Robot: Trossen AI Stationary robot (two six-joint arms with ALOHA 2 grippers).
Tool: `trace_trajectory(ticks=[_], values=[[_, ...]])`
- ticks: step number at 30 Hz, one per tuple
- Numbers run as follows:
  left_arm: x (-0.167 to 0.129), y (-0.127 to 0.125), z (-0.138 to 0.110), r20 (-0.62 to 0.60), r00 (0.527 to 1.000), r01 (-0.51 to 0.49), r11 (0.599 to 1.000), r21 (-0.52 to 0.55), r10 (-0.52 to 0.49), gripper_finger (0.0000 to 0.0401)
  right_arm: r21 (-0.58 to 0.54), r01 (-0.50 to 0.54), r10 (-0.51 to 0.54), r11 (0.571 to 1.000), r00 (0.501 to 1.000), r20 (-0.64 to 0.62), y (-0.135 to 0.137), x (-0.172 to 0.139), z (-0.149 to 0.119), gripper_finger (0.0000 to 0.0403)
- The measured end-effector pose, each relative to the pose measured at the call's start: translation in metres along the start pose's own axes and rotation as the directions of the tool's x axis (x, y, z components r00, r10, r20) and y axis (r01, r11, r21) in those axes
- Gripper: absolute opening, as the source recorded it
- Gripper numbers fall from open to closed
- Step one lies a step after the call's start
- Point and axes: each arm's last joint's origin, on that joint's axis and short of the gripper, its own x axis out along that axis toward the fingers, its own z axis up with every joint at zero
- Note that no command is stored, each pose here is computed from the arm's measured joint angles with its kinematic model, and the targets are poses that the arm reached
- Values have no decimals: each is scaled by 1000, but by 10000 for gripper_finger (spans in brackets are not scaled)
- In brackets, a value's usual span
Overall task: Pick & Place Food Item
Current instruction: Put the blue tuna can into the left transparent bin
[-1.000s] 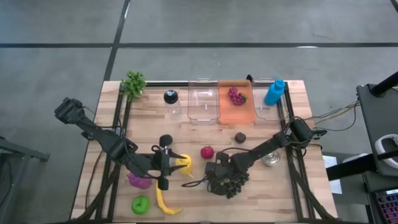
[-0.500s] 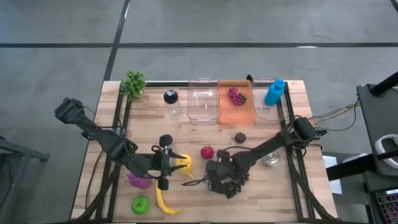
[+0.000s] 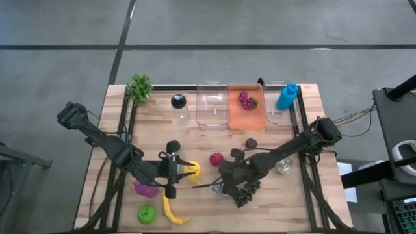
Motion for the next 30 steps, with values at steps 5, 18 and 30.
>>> trace_trajectory(ticks=[5,18,30], values=[[0,0,0,0,1000,0,1000,0,0,118,-19,-17,18,1000,998,54,9,-18,-3,8],[0,0,-1,-6,1000,-1,1000,4,1,118,-127,-97,111,987,989,102,41,-52,-27,8],[0,0,-1,-6,1000,-1,1000,4,1,118,-201,-174,184,964,982,32,42,-52,-28,14]])
